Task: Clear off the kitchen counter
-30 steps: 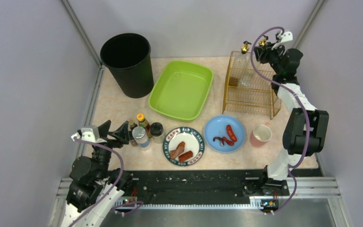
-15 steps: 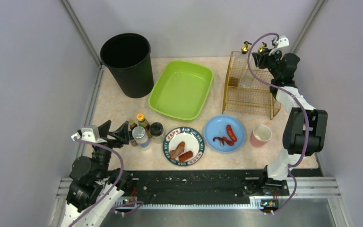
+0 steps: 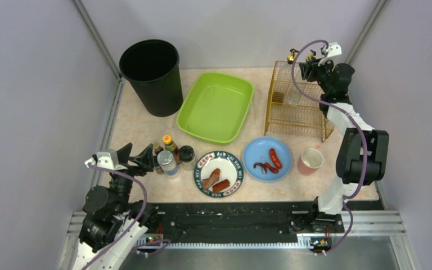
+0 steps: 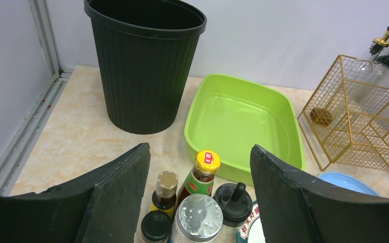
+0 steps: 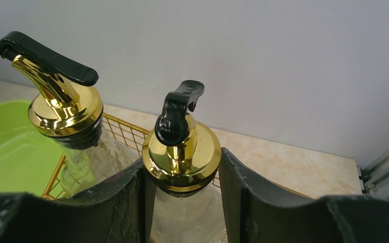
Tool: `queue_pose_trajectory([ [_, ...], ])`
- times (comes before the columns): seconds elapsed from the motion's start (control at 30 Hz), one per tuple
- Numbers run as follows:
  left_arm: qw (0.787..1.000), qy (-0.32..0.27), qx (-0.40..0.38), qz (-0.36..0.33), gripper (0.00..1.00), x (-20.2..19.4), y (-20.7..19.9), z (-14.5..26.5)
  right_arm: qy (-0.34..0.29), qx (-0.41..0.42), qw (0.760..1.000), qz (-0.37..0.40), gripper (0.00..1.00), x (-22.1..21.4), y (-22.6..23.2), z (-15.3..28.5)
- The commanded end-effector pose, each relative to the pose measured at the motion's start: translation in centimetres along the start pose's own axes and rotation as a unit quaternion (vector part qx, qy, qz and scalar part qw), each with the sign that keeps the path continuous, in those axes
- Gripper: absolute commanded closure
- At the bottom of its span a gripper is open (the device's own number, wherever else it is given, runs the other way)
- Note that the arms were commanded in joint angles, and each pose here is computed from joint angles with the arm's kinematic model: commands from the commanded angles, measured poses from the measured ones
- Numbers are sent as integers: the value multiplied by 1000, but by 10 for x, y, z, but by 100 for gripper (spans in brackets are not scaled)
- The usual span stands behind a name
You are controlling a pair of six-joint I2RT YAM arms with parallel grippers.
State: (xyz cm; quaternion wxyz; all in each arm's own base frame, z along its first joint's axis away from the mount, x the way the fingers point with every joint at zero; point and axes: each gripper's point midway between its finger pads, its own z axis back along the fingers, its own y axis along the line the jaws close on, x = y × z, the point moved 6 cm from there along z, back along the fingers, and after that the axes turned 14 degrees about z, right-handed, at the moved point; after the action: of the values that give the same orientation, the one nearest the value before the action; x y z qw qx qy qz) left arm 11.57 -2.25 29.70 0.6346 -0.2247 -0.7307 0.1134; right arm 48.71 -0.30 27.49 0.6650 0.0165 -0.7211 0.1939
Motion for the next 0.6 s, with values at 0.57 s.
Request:
queue_pose_trajectory([
  [0.57,999,-21,-24,13,23,7,-6,2,-70,-66,994,46,25,102,-4,33],
])
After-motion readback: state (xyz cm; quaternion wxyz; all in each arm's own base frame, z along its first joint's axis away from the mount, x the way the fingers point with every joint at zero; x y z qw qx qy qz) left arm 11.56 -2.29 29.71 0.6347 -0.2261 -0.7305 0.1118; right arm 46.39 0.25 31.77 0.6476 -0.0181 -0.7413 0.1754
